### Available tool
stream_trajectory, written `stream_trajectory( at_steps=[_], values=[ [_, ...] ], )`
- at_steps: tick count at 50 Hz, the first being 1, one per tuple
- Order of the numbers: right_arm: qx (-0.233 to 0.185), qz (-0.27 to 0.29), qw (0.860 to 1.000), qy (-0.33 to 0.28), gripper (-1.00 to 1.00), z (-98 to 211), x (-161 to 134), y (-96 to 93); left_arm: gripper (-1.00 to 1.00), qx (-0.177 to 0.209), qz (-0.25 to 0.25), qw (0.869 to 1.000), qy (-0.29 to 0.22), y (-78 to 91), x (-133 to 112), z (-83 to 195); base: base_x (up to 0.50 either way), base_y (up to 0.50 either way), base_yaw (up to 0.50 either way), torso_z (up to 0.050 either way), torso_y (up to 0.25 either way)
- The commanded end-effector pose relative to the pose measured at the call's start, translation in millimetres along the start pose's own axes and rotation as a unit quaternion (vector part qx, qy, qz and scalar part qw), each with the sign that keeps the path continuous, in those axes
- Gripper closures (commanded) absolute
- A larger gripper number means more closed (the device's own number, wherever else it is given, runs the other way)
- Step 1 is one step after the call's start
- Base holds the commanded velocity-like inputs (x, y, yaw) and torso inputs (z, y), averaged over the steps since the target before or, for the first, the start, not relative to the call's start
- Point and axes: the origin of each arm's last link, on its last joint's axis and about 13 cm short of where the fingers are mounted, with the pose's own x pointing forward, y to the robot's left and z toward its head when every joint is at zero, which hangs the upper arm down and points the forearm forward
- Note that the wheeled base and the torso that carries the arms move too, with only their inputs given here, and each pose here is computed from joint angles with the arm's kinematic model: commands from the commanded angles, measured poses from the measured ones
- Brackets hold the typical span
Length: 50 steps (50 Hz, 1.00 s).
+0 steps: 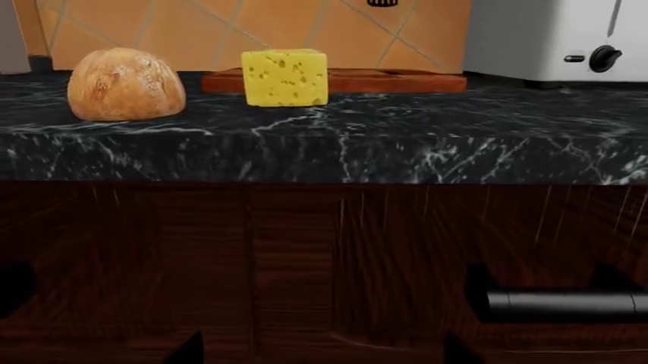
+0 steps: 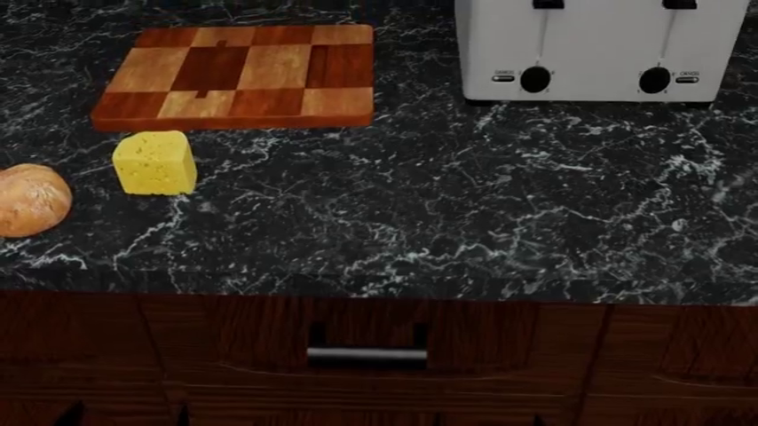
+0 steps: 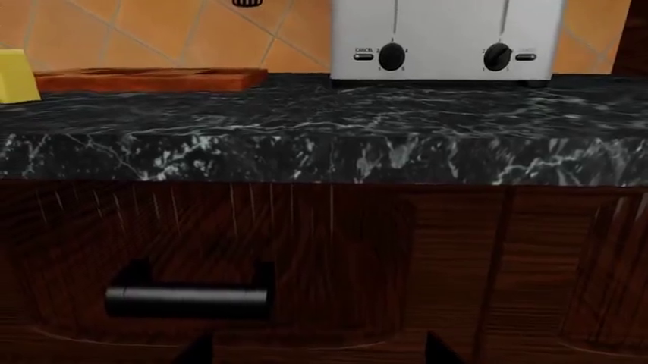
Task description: Place the bread and cheese on the cutting board.
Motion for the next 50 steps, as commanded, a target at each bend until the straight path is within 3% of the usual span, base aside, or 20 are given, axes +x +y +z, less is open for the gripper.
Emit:
stream_trajectory(
  at_steps=[1,14,50],
  values=[
    [-0.002,0.001,1.0,0.001,-1.0,0.1,0.0,-0.2,-1.0,-0.002,0.0,1.0,-0.006,2.0,-0.2,-1.8,0.0,0.0,0.0,0.05,0.0],
    [0.008,-0.013,1.0,0.006,-1.0,1.7,0.7,-2.0,-1.0,-0.008,-0.006,1.0,0.0,0.0,0.4,-0.4,0.0,0.0,0.0,0.046,0.0],
    [-0.002,0.0,0.999,-0.038,-1.0,10.2,-2.7,0.6,-1.0,-0.01,-0.008,1.0,-0.007,0.0,0.0,1.1,0.14,0.47,0.0,0.0,0.0]
  ],
)
